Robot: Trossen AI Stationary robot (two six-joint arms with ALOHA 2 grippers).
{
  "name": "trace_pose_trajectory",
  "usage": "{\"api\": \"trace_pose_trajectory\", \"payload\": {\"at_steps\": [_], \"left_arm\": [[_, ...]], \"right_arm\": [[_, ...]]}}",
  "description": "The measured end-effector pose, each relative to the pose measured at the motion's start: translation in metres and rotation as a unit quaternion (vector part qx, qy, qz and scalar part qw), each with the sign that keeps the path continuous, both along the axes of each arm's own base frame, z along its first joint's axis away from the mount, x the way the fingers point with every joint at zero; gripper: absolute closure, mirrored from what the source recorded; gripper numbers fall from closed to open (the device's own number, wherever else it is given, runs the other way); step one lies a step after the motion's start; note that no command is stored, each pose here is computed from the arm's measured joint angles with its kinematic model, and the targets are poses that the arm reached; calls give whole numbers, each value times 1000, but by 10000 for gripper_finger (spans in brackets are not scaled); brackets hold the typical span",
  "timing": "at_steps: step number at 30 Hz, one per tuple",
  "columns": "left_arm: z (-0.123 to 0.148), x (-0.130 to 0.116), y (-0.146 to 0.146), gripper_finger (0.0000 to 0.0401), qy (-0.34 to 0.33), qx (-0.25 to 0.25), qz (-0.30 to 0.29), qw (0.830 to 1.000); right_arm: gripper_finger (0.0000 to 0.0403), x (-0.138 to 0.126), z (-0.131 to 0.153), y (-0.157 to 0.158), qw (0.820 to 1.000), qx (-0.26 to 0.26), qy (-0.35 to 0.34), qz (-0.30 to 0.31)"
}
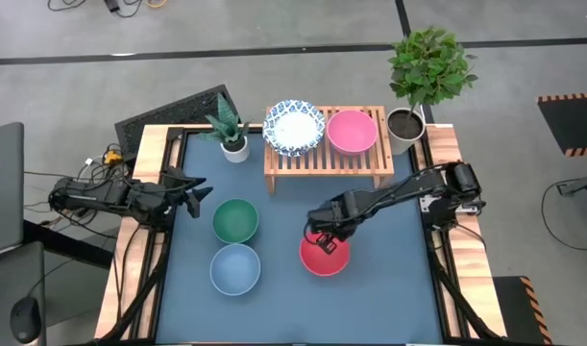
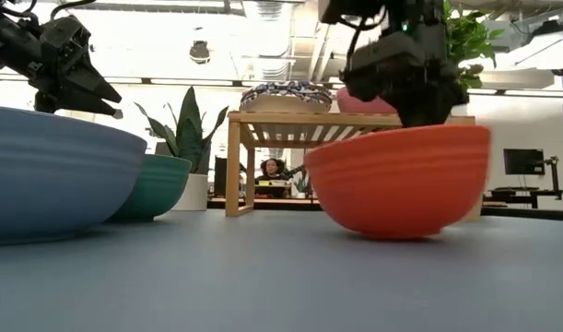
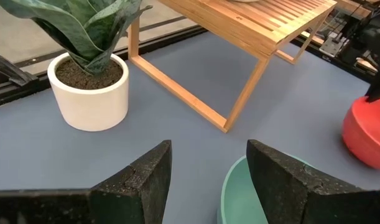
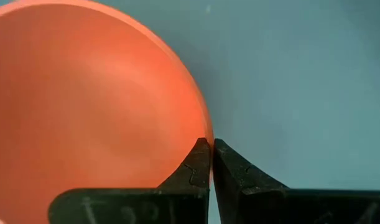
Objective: Place and stack bowls onto a shelf
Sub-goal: Stack the orange bowl on top of the pink bowl on the shelf
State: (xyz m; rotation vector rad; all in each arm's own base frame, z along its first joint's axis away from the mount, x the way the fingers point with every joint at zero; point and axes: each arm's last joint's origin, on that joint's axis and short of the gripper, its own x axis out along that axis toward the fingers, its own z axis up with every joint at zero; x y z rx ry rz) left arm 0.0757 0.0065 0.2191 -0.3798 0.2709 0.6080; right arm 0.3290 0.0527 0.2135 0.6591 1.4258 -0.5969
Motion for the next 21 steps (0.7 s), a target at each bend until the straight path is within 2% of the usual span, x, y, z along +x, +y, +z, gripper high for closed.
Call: {"api": "trace_pose_trajectory", "payload": {"at_steps": [3,6,11,16,18,21], "left_arm": [[0,0,0,208,0,0,0,1000],[0,0,0,208,0,0,0,1000],[0,0,0,208,0,0,0,1000],[0,0,0,208,1,1,-1,1000],[0,0,0,208,1,1,0,1000],[0,0,0,208,1,1,-1,1000]], "right_arm": [[374,-5,-9,-5,1000,1,-15,-19],[353,-12,-6,-9,999,-14,-16,-24],[298,-16,7,-11,998,-40,-43,-7],[236,-24,29,-11,995,-37,-87,21],[215,-29,39,-7,992,-37,-110,48],[193,-30,53,11,974,-41,-173,142]]}}
